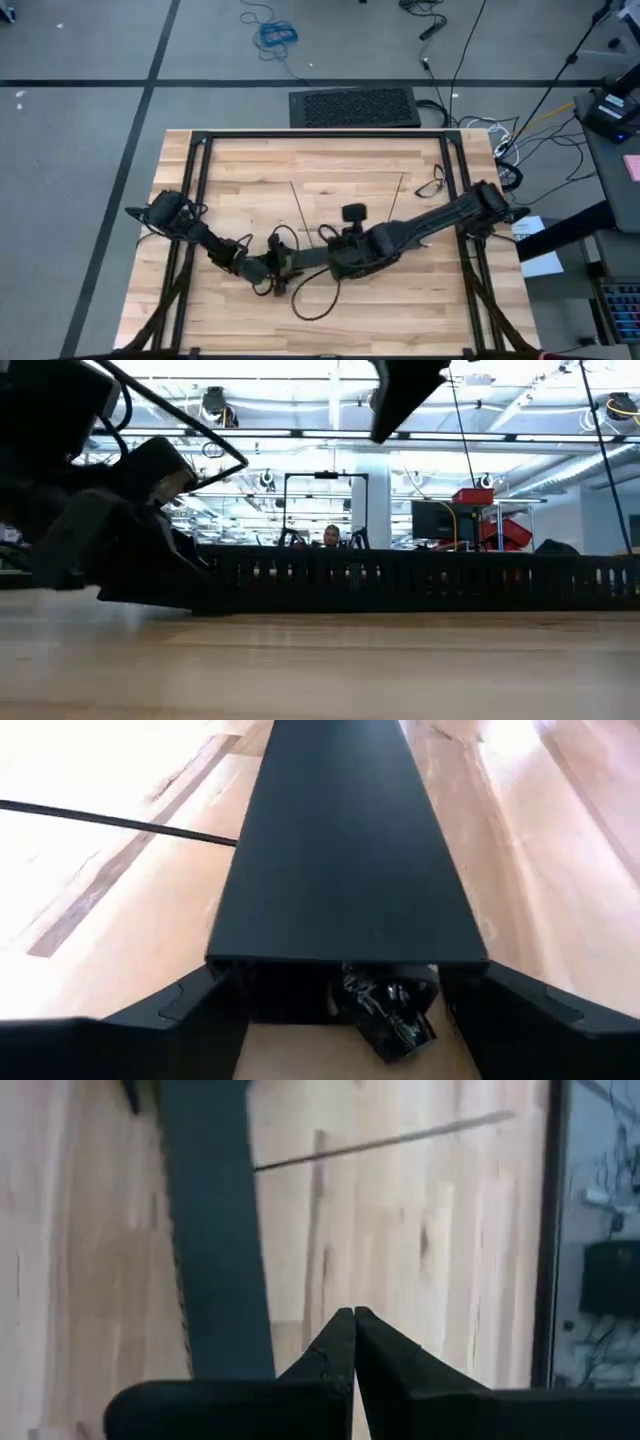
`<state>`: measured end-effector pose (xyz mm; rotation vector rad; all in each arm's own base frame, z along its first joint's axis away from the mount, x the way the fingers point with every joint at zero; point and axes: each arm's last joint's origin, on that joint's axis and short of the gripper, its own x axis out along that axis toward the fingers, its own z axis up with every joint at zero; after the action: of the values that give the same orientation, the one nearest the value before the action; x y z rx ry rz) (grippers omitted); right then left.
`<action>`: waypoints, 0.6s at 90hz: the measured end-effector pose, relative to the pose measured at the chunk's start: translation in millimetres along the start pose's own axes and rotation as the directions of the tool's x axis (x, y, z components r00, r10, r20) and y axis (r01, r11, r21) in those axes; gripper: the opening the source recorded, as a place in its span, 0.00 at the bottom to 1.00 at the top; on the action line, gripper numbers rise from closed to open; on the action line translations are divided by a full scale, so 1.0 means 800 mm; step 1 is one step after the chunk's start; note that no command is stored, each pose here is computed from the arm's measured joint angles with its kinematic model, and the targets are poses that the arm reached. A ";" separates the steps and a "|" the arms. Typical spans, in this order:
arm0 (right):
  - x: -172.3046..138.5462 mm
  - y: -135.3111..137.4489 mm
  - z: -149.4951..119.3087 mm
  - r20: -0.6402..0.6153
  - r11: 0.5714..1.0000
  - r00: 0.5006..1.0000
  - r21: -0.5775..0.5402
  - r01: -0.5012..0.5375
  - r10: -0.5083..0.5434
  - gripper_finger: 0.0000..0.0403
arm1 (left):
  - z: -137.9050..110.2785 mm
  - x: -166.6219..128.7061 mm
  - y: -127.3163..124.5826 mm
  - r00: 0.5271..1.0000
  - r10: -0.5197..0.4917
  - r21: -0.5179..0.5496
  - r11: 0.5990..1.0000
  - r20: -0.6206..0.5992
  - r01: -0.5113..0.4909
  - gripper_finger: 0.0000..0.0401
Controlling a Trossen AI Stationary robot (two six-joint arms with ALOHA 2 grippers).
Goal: Ziptie cables
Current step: Close the black cable duct, then return to home position
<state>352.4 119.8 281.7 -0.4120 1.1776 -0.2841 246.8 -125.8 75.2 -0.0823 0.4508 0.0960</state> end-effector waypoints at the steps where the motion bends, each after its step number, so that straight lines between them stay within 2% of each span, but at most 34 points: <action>1: -0.001 -0.001 -0.002 -0.002 1.000 1.000 0.006 0.001 -0.001 0.00 | 0.001 -0.001 0.000 1.000 0.000 0.000 1.000 -0.001 0.000 0.76; 19: -0.006 -0.012 -0.054 -0.043 0.992 0.999 0.125 0.021 -0.015 0.00 | 0.027 -0.021 0.003 1.000 0.025 -0.013 1.000 -0.013 -0.025 0.76; 33: -0.001 -0.011 -0.109 -0.046 0.971 0.999 0.239 0.022 -0.012 0.00 | 0.059 -0.034 0.004 0.997 0.005 -0.024 1.000 0.081 -0.003 0.76; 43: 0.002 -0.004 -0.147 -0.004 0.948 1.000 0.317 -0.009 0.011 0.00 | 0.090 -0.022 0.005 0.991 -0.042 -0.020 0.999 0.130 0.045 0.76; 54: 0.008 0.007 -0.184 0.038 0.923 0.998 0.381 -0.057 0.046 0.00 | 0.123 0.006 0.005 0.985 -0.080 0.045 0.996 0.152 0.074 0.76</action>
<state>217.6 98.1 226.2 -0.0417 1.0724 -0.4511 292.7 -111.6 161.0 -0.0531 0.2953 0.0175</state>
